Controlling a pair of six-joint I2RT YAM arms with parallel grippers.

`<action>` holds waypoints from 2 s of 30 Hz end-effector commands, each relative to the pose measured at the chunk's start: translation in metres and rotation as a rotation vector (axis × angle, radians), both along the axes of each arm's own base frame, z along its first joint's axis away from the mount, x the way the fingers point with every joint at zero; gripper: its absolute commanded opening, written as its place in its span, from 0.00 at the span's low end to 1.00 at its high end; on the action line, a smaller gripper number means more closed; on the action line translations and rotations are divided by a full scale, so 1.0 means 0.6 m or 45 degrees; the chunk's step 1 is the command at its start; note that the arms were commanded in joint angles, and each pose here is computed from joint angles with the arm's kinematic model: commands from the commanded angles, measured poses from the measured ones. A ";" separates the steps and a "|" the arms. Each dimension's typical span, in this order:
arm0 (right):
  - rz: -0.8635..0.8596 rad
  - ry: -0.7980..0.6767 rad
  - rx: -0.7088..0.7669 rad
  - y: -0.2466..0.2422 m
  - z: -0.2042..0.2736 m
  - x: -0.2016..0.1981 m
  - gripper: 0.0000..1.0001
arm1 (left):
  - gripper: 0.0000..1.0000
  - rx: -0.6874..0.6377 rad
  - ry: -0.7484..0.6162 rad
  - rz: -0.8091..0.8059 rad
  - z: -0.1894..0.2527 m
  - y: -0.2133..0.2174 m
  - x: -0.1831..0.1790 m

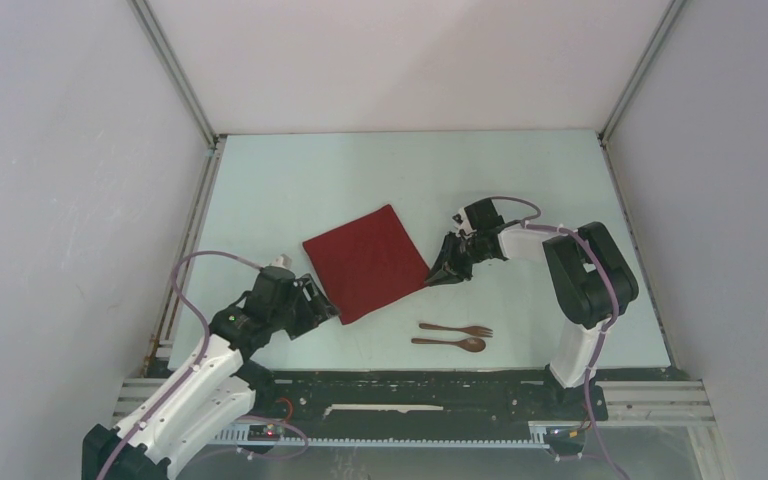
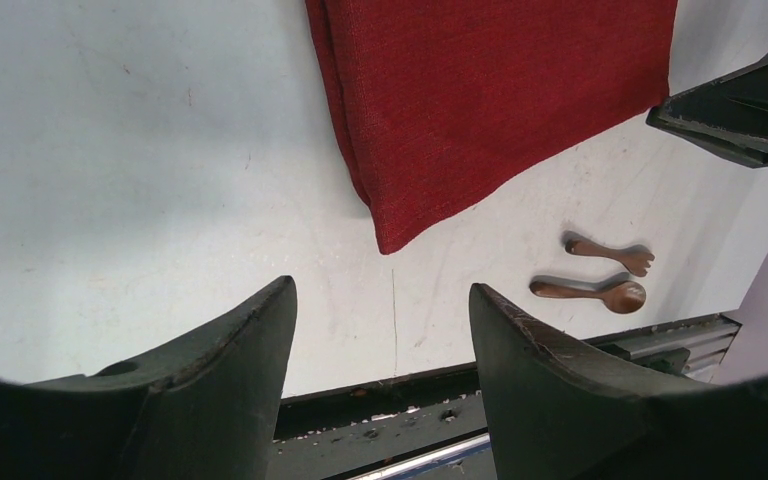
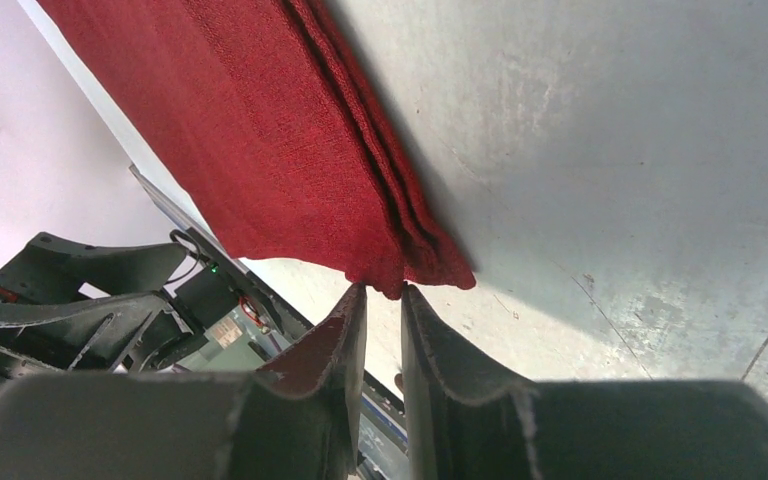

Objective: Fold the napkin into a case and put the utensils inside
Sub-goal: Rotate the square-folded napkin at the center of the board, then smooth out the square-folded napkin at the center of the board.

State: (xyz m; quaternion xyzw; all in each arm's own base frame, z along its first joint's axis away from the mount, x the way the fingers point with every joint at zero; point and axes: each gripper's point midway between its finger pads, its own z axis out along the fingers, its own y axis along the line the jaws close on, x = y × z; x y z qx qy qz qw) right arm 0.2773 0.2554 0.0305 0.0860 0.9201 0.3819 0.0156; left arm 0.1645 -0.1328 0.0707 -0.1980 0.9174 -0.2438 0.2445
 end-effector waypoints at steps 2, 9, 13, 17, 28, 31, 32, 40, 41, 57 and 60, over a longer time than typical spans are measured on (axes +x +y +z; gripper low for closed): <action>-0.007 -0.065 0.056 0.015 0.030 0.021 0.29 | 0.69 0.009 -0.062 -0.003 0.019 0.001 0.011; -0.014 -0.067 0.064 0.019 0.031 0.030 0.37 | 0.69 0.008 -0.060 -0.004 0.018 0.001 0.010; -0.017 -0.064 0.049 0.016 0.026 0.031 0.36 | 0.69 0.007 -0.057 -0.004 0.015 0.000 0.010; -0.028 -0.056 0.037 0.013 0.021 0.033 0.37 | 0.68 0.001 -0.062 -0.006 0.017 -0.001 0.011; -0.039 -0.031 0.016 0.008 0.005 0.033 0.35 | 0.68 0.003 -0.071 -0.010 0.021 -0.002 0.014; -0.041 -0.033 0.020 0.008 0.006 0.035 0.26 | 0.68 0.006 -0.074 -0.013 0.023 -0.002 0.014; -0.040 -0.039 0.019 0.008 0.007 0.035 0.22 | 0.68 0.007 -0.075 -0.011 0.024 -0.001 0.015; 0.110 -0.247 0.047 0.048 0.047 0.041 0.00 | 0.77 -0.112 -0.099 0.069 0.043 0.007 0.045; 0.147 -0.299 0.047 0.061 0.050 0.045 0.00 | 0.77 -0.150 -0.101 0.089 0.044 0.010 0.052; 0.512 -0.515 0.222 0.294 0.048 0.102 0.00 | 0.76 -0.206 -0.105 0.223 0.048 0.057 0.080; 0.506 -0.512 0.254 0.317 0.046 0.117 0.00 | 0.76 -0.201 -0.094 0.238 0.041 0.061 0.078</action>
